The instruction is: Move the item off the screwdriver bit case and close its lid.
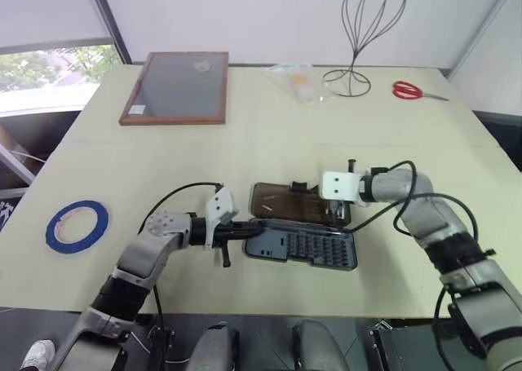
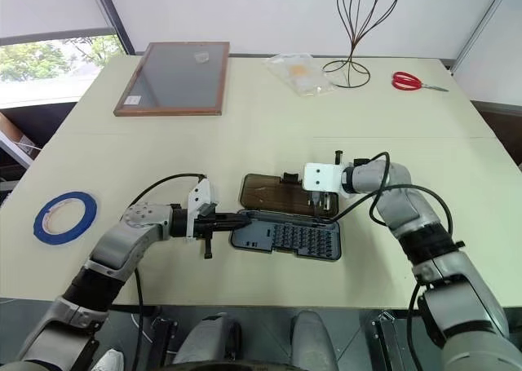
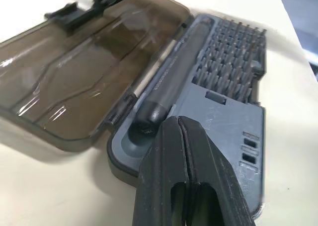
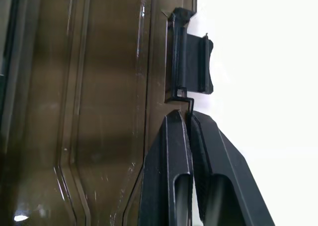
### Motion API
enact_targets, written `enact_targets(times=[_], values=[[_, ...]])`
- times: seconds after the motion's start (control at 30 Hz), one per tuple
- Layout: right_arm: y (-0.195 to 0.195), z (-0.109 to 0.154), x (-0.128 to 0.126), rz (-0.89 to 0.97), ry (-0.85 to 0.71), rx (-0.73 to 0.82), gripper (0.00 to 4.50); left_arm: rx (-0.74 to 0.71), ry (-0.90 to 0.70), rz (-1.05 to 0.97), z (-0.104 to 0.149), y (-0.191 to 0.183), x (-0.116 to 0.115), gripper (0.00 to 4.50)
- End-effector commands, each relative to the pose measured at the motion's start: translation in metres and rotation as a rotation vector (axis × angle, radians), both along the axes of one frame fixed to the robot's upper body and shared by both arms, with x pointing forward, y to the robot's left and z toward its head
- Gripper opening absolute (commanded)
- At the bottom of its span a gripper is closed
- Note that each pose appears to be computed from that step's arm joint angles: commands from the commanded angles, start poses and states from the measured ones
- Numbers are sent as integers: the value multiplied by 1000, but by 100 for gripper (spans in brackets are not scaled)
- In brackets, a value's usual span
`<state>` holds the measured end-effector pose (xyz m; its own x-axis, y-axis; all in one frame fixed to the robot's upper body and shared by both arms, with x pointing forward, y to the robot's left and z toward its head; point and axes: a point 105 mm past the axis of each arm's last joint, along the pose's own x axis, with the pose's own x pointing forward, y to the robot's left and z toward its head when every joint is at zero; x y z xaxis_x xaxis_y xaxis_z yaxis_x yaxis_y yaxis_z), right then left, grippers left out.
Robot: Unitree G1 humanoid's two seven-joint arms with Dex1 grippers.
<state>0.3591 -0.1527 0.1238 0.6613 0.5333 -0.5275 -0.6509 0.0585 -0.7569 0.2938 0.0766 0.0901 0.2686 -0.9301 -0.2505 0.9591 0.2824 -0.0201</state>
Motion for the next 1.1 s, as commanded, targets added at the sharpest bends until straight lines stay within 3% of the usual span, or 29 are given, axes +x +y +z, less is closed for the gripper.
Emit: enact_targets(times=[0.03,0.2,0.53,0.67,0.8,1.1], values=[[5,14,-6,9,-140,-26,5,-30,-44,36,16,3,7,0],[22,29,-22,49,-315,-12,5,-90,-67,95,34,4,16,0],[29,24,-34,59,-346,-20,5,-254,-106,220,93,33,31,0],[30,23,-35,61,-345,-23,5,-276,-118,301,102,49,44,0],[31,24,-36,64,-349,-21,5,-237,-125,372,93,59,61,0],[35,22,-41,76,-341,-16,5,-90,-61,273,24,35,66,0]])
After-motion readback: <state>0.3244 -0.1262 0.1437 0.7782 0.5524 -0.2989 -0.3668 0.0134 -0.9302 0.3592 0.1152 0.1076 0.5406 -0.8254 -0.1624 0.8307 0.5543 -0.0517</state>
